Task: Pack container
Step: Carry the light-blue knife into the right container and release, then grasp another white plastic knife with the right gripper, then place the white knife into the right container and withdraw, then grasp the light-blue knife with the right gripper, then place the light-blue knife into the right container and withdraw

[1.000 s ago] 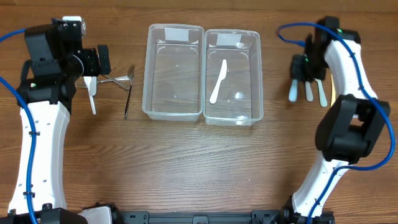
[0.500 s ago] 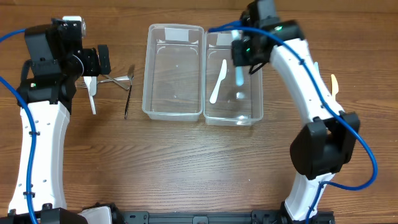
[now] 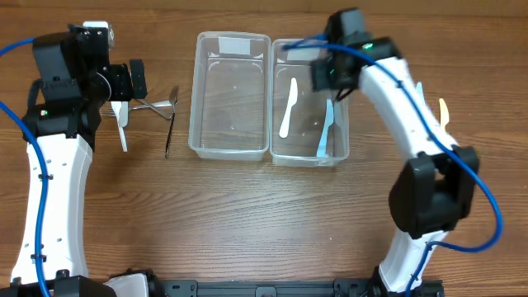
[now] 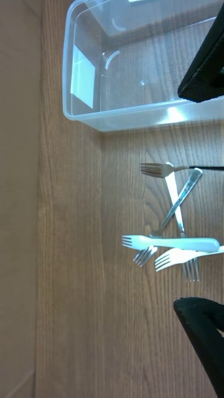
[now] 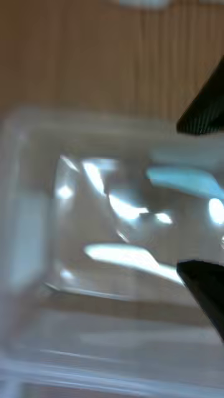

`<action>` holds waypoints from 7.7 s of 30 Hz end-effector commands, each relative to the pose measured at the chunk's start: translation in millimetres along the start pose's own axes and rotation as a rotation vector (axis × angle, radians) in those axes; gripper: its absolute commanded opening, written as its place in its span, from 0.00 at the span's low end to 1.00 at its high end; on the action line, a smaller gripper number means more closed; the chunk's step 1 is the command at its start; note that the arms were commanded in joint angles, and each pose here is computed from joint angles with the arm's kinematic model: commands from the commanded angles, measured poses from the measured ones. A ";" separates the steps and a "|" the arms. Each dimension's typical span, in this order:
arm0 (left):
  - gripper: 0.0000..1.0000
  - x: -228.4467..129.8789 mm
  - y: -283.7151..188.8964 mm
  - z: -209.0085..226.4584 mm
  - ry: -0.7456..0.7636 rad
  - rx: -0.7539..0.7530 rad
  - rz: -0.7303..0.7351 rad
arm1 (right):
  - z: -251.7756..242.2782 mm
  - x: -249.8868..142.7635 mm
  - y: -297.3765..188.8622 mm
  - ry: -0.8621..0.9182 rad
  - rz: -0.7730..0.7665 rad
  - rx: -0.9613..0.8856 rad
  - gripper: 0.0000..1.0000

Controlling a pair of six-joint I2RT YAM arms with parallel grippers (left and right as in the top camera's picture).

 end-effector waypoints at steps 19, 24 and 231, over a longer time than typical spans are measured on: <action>1.00 8.9 -4.2 3.4 0.024 0.013 -0.025 | -213.6 6.7 64.3 0.198 0.090 -0.088 0.72; 1.00 8.9 -4.2 3.4 0.024 0.013 -0.025 | -218.7 -3.9 87.4 0.207 0.147 -0.101 0.63; 1.00 8.9 -4.2 3.4 0.024 0.013 -0.025 | 40.5 1.6 -8.6 -0.017 0.174 0.034 0.68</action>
Point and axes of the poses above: each gripper's point midway between its finger pads, its own y axis out along the fingers, its own z axis along the line the jaws close on, x = y × z, the point moved 9 cm from there along -y, back along the fingers, and after that the axes turned 9 degrees about y, right-handed, at the moved point
